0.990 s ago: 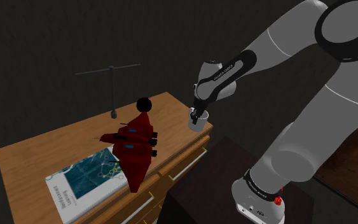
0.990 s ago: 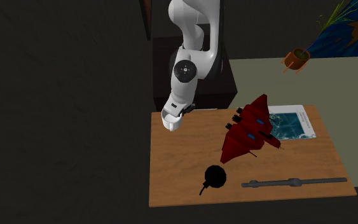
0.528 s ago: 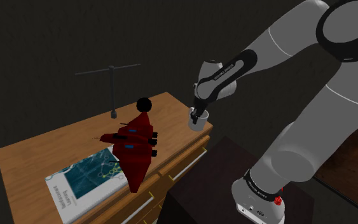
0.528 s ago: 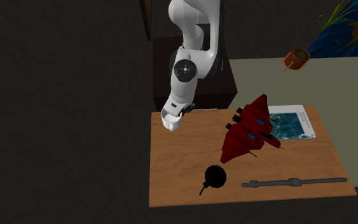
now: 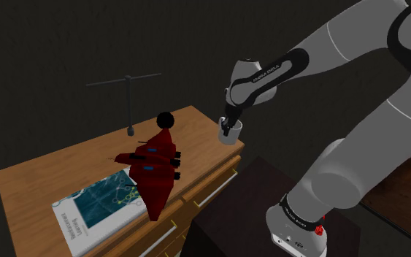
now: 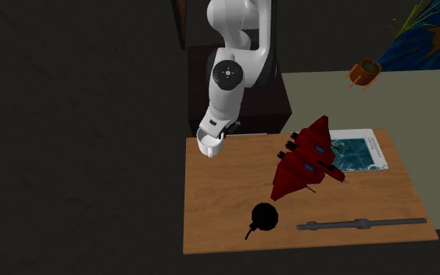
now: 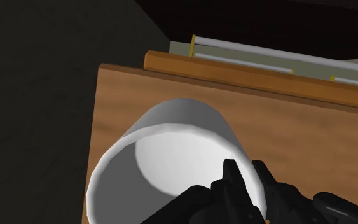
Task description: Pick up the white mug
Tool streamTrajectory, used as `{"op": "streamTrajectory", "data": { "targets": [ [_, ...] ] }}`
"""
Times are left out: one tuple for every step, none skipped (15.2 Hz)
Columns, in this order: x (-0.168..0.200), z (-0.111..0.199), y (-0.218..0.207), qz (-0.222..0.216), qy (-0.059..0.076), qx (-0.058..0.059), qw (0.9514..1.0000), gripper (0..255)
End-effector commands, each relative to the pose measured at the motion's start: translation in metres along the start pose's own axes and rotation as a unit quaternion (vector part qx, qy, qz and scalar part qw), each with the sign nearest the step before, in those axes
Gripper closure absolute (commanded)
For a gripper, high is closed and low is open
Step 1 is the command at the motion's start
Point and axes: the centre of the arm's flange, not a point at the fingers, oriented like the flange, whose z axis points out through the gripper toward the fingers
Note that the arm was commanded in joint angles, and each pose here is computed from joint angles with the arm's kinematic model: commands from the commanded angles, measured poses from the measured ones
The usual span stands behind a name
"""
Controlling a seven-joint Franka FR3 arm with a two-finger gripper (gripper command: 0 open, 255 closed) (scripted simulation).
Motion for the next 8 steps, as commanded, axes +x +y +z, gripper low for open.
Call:
{"op": "streamTrajectory", "data": {
  "targets": [
    [-0.001, -0.01, 0.0, 0.0, 0.0, 0.0, 1.0, 255],
    [-0.001, -0.016, 0.0, 0.0, 0.0, 0.0, 1.0, 255],
    [-0.001, -0.021, 0.0, 0.0, 0.0, 0.0, 1.0, 255],
    [-0.001, -0.026, 0.0, 0.0, 0.0, 0.0, 1.0, 255],
    [-0.002, -0.032, 0.0, 0.0, 0.0, 0.0, 1.0, 255],
    [-0.002, -0.037, 0.0, 0.0, 0.0, 0.0, 1.0, 255],
    [-0.002, -0.038, 0.0, 0.0, 0.0, 0.0, 1.0, 255],
    [-0.002, -0.038, 0.0, 0.0, 0.0, 0.0, 1.0, 255]
  ]
}}
